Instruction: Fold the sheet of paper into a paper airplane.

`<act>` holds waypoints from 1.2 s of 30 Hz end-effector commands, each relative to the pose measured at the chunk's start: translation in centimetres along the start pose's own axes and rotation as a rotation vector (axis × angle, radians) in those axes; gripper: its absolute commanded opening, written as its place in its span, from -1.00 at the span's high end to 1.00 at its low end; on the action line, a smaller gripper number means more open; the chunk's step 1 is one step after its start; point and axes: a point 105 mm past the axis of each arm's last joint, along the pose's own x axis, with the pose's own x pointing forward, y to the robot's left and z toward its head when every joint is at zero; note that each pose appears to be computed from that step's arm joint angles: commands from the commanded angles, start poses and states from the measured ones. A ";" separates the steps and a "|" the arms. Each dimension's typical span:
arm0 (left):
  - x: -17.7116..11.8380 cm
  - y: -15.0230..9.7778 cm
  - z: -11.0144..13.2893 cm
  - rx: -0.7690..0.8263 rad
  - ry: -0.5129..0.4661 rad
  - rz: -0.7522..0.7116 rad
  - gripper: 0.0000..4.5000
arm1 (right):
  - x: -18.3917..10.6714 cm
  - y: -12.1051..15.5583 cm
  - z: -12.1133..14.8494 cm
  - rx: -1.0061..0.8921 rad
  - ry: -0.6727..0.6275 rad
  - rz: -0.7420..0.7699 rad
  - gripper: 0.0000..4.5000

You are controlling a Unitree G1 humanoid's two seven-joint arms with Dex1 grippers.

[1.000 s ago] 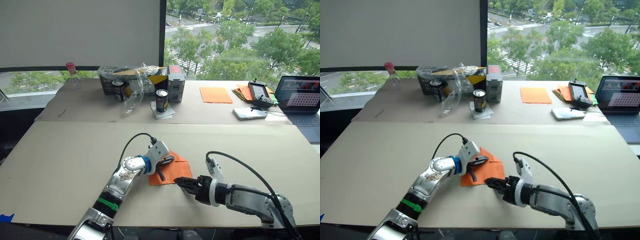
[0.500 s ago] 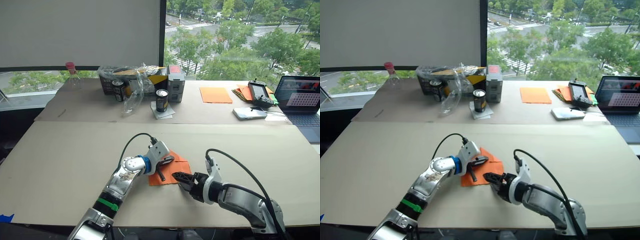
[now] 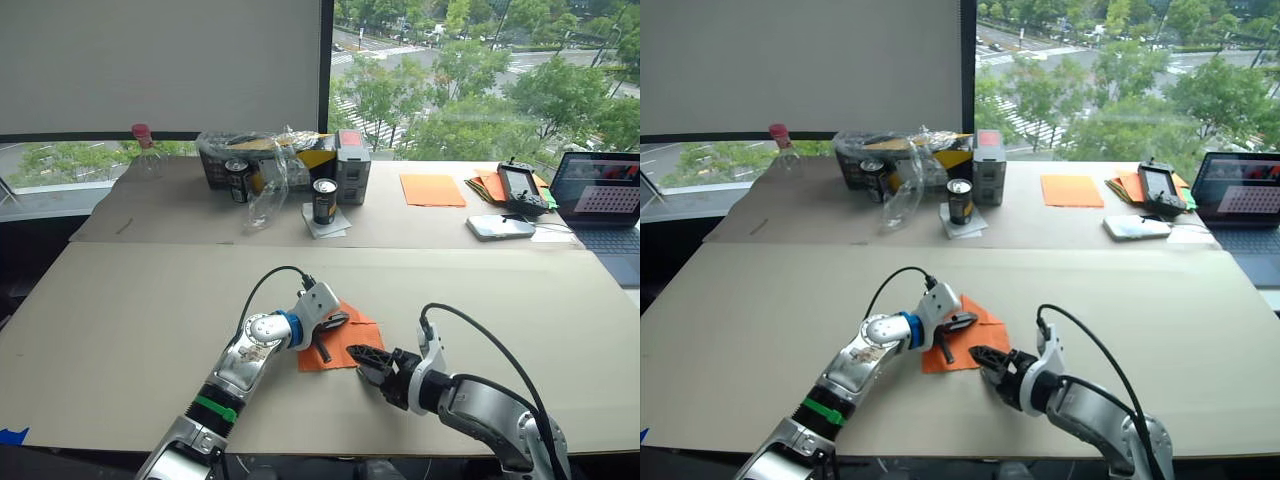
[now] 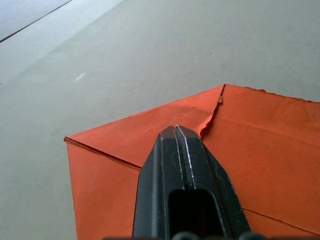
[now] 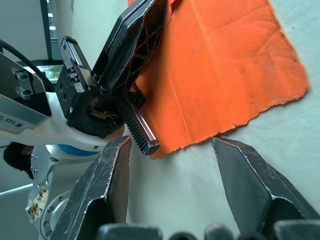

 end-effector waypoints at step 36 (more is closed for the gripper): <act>0.2 -0.5 -2.7 0.006 0.110 -0.043 1.00 | -1.4 0.2 3.6 0.138 -0.222 0.153 -0.28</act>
